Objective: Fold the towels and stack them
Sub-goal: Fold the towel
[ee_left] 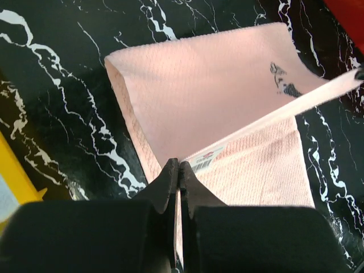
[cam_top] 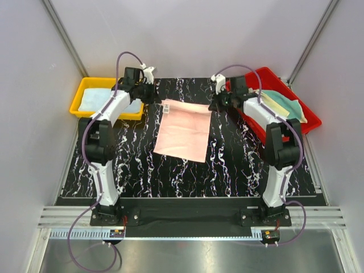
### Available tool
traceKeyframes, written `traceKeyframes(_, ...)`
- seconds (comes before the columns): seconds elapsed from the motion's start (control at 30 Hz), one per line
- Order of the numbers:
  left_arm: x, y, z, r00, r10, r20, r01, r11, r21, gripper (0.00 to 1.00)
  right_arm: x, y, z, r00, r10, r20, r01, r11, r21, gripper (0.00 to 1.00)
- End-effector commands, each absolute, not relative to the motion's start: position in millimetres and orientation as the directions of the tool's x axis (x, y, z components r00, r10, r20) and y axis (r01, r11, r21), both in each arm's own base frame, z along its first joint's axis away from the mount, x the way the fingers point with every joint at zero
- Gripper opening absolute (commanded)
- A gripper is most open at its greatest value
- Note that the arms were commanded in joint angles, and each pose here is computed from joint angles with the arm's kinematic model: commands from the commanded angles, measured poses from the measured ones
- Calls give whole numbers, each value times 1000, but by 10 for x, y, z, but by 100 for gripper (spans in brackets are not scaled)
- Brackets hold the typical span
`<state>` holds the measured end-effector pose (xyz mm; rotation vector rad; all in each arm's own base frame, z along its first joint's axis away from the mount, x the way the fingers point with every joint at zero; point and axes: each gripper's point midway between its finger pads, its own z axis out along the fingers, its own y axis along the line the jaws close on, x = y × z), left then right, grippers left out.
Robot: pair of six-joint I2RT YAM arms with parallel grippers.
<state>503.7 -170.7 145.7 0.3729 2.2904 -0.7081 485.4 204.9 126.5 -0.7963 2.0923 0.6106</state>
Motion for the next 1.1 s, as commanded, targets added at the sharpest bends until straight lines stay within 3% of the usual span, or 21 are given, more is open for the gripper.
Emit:
traceKeyframes(0.0, 4943, -1503, 1773, -657, 91, -748, 446, 847, -288, 0, 4570, 2059, 1576, -458, -334, -824, -698, 709, 101, 0)
traceKeyframes(0.2, 4562, -1340, 1708, -675, 87, -733, 372, 897, -236, 0, 4195, 2091, 1486, -491, -355, -795, -684, 723, 99, 0)
traceKeyframes(0.43, 4168, -1299, 1357, -766, 62, -639, 308, 909, -281, 0, 3898, 2162, 1382, -531, -378, -759, -684, 719, 120, 0)
traceKeyframes(1.07, 3547, -1317, 1022, -851, 60, -522, 251, 919, -303, 0, 3345, 2034, 1063, -680, -352, -644, -577, 799, 172, 0)
